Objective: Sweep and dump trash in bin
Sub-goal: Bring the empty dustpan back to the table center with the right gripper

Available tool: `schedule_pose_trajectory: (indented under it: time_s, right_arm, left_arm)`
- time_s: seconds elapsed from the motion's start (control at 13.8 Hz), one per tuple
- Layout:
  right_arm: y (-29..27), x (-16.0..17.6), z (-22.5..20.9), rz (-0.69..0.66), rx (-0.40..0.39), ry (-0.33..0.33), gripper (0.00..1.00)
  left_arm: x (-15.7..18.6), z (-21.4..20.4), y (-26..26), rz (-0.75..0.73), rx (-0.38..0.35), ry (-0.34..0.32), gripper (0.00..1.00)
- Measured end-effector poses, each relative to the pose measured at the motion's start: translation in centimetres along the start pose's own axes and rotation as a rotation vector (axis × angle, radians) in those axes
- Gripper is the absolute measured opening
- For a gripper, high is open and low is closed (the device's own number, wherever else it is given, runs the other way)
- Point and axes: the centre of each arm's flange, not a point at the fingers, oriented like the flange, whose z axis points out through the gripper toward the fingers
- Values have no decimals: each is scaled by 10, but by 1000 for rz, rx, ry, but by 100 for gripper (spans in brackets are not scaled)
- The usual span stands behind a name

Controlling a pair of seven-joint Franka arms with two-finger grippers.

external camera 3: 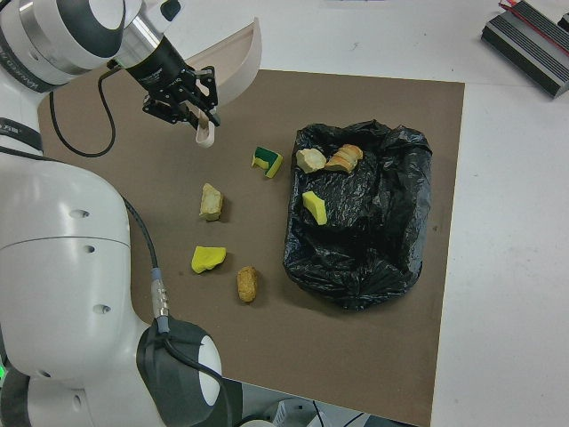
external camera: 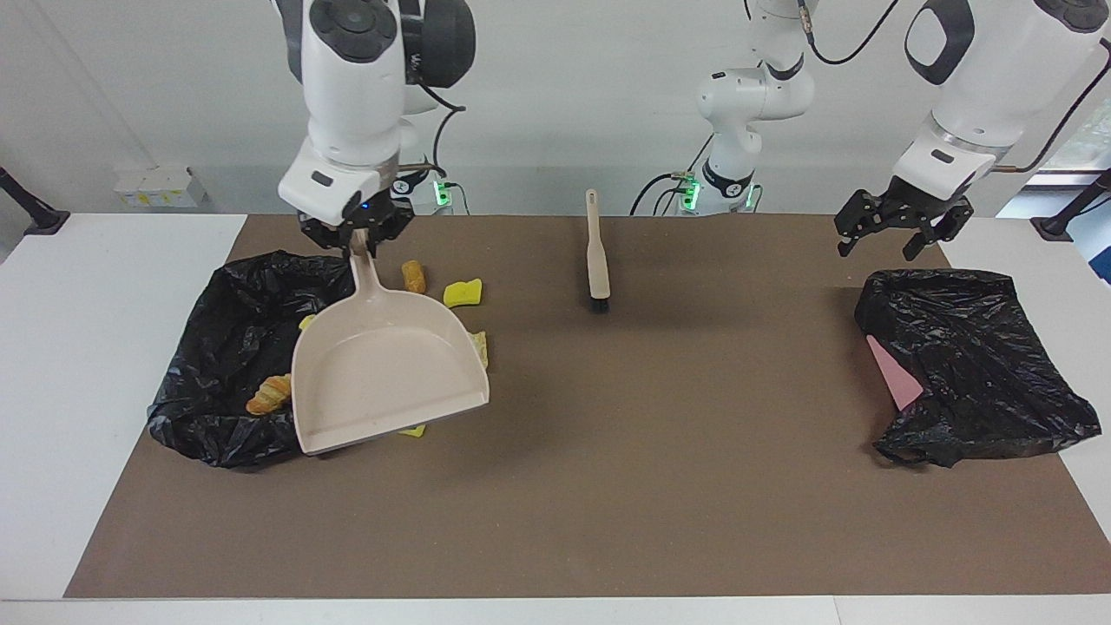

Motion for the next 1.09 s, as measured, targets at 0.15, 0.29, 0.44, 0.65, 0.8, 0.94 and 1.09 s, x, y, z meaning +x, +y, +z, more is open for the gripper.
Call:
schedule_pose_trajectory:
  time_s: [0.15,0.29,0.44,0.65,0.8,0.94,1.09]
  right_arm:
    - [-61,28,21,84,28,29,31]
    - [-100,52,43,172,94,54,31]
    - [-139,73,64,244,134,85,31]
    - [-209,88,86,318,161,102,31]
    - [-253,90,97,332,187,104,31]
    - [-277,95,108,338,237,99,31]
    - [-293,102,125,341,269,95,31]
  left_arm:
    - [0,0,0,1,0,0,100]
    - [0,0,0,0,0,0,100]
    - [0,0,-1,-1,0,0,100]
    - [0,0,-1,-2,0,0,100]
    - [0,1,-1,-2,0,-2,100]
    - [0,2,-1,-1,0,-3,100]
    - [0,3,-1,-1,-1,-8,100]
